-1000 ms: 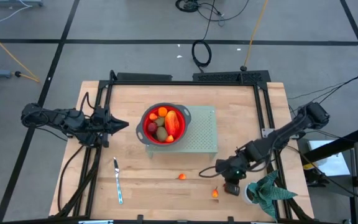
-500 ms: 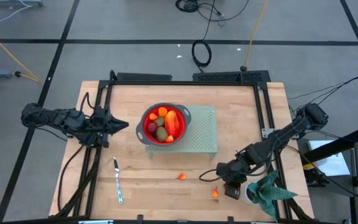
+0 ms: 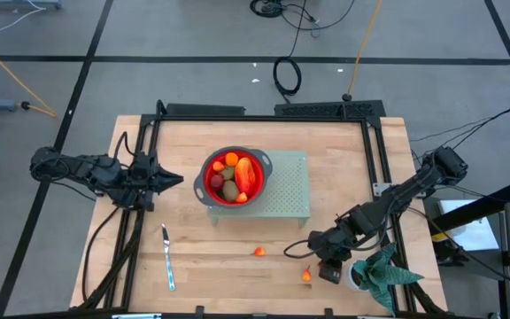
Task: Pick & Place Fruit
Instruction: Put the pomegranate fruit into the strainer
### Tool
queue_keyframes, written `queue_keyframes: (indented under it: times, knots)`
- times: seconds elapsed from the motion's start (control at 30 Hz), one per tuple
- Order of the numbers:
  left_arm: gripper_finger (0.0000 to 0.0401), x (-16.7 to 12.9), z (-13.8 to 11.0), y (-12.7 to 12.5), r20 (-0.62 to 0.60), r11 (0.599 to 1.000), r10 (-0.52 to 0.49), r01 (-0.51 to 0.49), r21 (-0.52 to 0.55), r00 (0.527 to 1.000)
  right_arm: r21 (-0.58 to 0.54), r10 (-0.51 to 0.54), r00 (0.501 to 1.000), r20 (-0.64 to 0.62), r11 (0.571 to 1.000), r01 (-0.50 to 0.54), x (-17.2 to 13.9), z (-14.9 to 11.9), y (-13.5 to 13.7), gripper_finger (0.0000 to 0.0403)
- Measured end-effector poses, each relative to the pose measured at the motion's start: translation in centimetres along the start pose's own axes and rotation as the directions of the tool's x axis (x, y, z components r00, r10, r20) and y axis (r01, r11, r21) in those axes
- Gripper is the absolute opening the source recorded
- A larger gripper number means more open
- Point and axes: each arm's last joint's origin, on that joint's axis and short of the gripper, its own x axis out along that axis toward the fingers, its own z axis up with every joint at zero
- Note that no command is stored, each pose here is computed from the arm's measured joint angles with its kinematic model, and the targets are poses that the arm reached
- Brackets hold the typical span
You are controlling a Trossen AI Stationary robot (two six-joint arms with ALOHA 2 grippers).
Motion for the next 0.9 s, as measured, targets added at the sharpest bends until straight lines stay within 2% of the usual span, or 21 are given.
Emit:
queue_keyframes:
  times: [0.2,0.37,0.53,0.9]
  knots:
    - [0.0021,0.0,0.0,0.0,0.000,1.000,0.001,-0.001,0.005,1.000,-0.015,-0.020,0.999,0.034,1.000,0.020,0.5,-0.2,-0.3,0.0162]
    - [0.0021,0.0,0.0,0.0,0.000,0.998,0.000,0.000,0.055,1.000,0.008,-0.065,0.998,0.016,0.998,0.065,1.5,-0.7,-1.5,0.0205]
    - [0.0021,0.0,0.0,0.0,0.000,0.997,0.000,0.000,0.081,1.000,0.066,-0.080,0.997,0.008,0.995,0.079,1.8,-0.7,-2.2,0.0217]
    - [0.0021,0.0,0.0,0.0,-0.002,0.997,-0.005,0.005,0.077,1.000,0.046,-0.039,0.999,0.025,0.998,0.037,2.3,-0.7,-2.3,0.0215]
